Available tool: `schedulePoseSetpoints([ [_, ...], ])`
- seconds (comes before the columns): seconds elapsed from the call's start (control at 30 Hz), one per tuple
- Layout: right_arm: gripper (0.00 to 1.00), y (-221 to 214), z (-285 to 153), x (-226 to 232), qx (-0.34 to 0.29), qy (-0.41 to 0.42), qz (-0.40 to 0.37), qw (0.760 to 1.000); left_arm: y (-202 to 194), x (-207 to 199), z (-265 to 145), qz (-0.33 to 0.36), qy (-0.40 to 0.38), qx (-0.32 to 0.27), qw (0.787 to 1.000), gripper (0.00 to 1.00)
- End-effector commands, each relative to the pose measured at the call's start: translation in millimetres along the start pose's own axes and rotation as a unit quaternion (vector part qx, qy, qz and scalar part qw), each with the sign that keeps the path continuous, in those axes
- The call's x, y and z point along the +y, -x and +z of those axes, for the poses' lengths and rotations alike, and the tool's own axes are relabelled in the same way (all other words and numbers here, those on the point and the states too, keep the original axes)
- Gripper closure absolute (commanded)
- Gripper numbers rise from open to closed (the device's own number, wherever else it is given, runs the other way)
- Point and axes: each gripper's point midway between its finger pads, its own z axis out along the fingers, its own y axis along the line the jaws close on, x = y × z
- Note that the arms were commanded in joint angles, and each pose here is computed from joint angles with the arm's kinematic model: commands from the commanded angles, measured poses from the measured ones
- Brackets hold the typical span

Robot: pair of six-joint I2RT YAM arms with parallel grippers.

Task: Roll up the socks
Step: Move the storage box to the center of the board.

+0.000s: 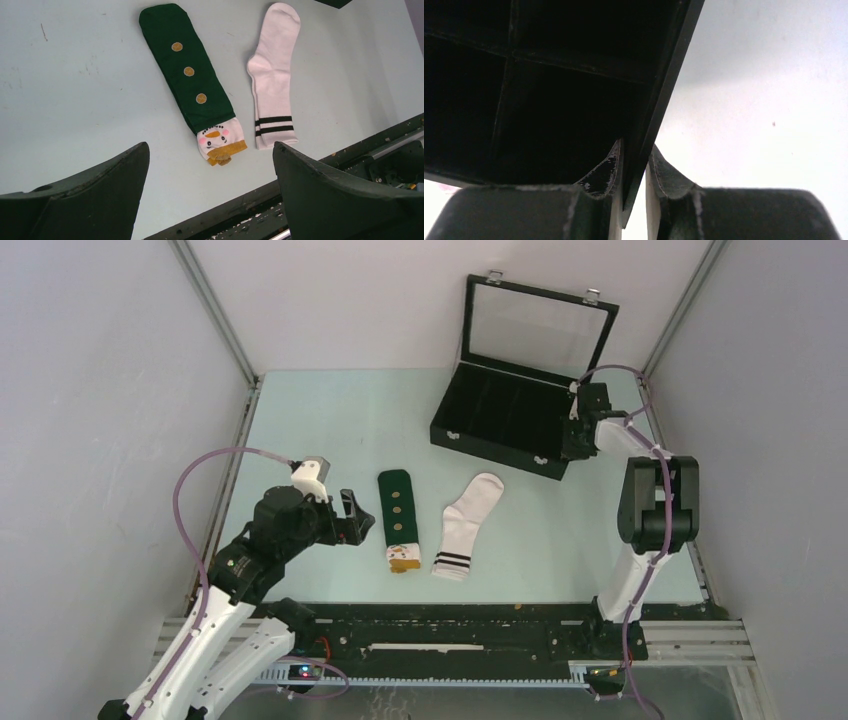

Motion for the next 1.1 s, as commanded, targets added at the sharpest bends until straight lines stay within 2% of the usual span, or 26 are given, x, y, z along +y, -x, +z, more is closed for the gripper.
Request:
schedulePoseSetpoints([
  [0.0, 1.0, 52, 3, 71, -0.089, 0.113, -0.147, 0.979, 3, 6, 4, 0.005, 0.012, -0.013, 1.0, 0.03],
  [0.33, 0.99, 78, 3, 75, -0.095, 0.108, -0.131, 0.981, 5, 9, 4, 0.004, 0.021, -0.016, 1.0, 0.03],
  [0.77, 0.55, 106, -27, 67, -0.135, 0.102, -0.081, 0.982, 6, 11, 6, -0.001, 0.031, -0.011, 0.999, 0.03],
  [0.83, 0.5, 112, -36, 64, -0.144, 0.096, -0.072, 0.982, 6, 10, 6, -0.003, 0.031, -0.01, 0.999, 0.02],
  [1.0, 0.45, 127, -66, 53, -0.176, 0.077, -0.05, 0.98, 10, 10, 6, -0.013, 0.032, -0.02, 0.999, 0.0],
  [1.07, 0.39, 129, -82, 49, -0.187, 0.071, -0.037, 0.979, 11, 8, 6, -0.017, 0.028, -0.024, 0.999, 0.0],
])
